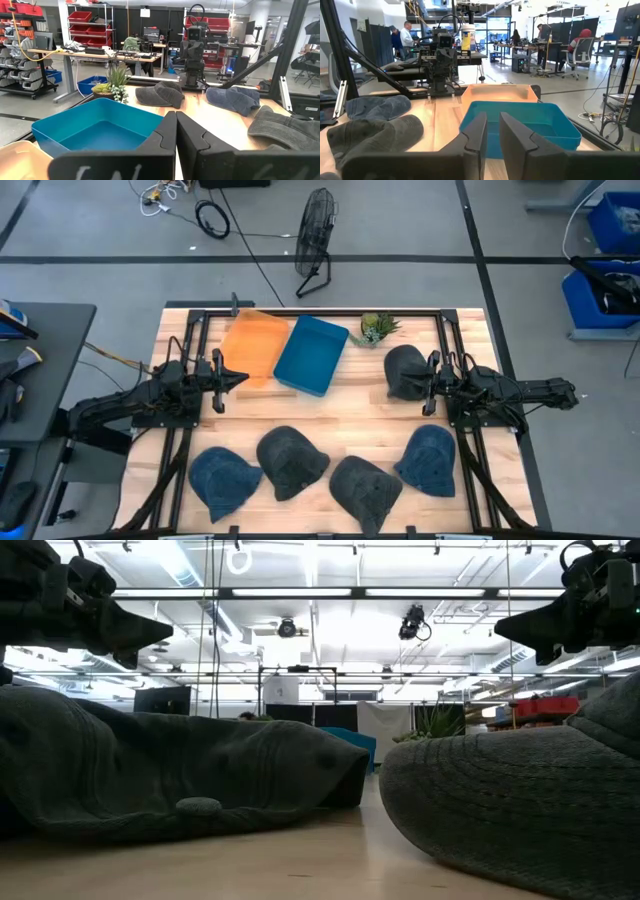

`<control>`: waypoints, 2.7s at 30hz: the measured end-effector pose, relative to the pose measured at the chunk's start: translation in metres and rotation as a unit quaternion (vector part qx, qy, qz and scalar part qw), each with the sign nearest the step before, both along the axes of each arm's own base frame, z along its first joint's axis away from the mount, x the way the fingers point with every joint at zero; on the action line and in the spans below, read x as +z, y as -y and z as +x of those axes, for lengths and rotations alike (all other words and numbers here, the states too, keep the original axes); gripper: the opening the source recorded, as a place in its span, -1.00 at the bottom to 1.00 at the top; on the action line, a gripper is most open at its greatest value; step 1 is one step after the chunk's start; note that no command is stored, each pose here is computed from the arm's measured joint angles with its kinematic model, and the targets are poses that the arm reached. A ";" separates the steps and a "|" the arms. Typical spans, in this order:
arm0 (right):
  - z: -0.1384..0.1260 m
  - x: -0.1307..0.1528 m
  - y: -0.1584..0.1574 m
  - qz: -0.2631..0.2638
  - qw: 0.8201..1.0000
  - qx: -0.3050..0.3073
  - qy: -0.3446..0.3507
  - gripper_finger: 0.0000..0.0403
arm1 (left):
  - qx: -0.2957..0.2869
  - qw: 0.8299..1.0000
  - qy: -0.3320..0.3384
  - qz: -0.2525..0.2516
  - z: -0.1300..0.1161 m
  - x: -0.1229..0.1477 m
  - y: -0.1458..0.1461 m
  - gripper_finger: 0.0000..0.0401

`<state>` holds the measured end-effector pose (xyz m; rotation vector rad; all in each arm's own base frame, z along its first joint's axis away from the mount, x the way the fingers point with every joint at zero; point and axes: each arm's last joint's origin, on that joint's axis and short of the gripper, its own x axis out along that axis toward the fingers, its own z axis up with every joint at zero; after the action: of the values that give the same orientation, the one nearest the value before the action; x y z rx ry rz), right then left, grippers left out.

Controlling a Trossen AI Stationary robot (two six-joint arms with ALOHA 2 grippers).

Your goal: Pick & Place hat

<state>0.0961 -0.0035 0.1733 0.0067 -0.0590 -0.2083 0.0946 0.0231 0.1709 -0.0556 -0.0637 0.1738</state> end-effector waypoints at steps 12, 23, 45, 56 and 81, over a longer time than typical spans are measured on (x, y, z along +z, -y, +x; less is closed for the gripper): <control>0.000 0.000 0.000 0.000 1.000 0.000 0.000 -0.72 | 0.000 1.000 0.000 0.000 0.000 0.000 0.000 -0.99; 0.000 0.000 0.000 0.000 1.000 0.000 0.001 -0.72 | 0.000 1.000 0.000 0.000 0.000 0.000 0.000 -0.99; 0.000 0.000 0.000 0.000 1.000 0.000 0.000 -0.72 | -0.001 1.000 0.008 0.002 0.000 0.002 0.000 -0.99; 0.000 0.000 0.000 0.000 1.000 0.000 0.000 -0.72 | -0.007 0.997 0.028 -0.076 0.000 0.003 0.000 -0.99; 0.000 0.002 0.000 -0.072 0.997 -0.009 -0.003 -0.72 | 0.079 0.992 0.073 -0.058 -0.003 0.013 -0.004 -0.26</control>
<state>0.0959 -0.0038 0.1756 -0.1380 -0.0671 -0.2212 0.0917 0.0276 0.1836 -0.1803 -0.2045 0.3313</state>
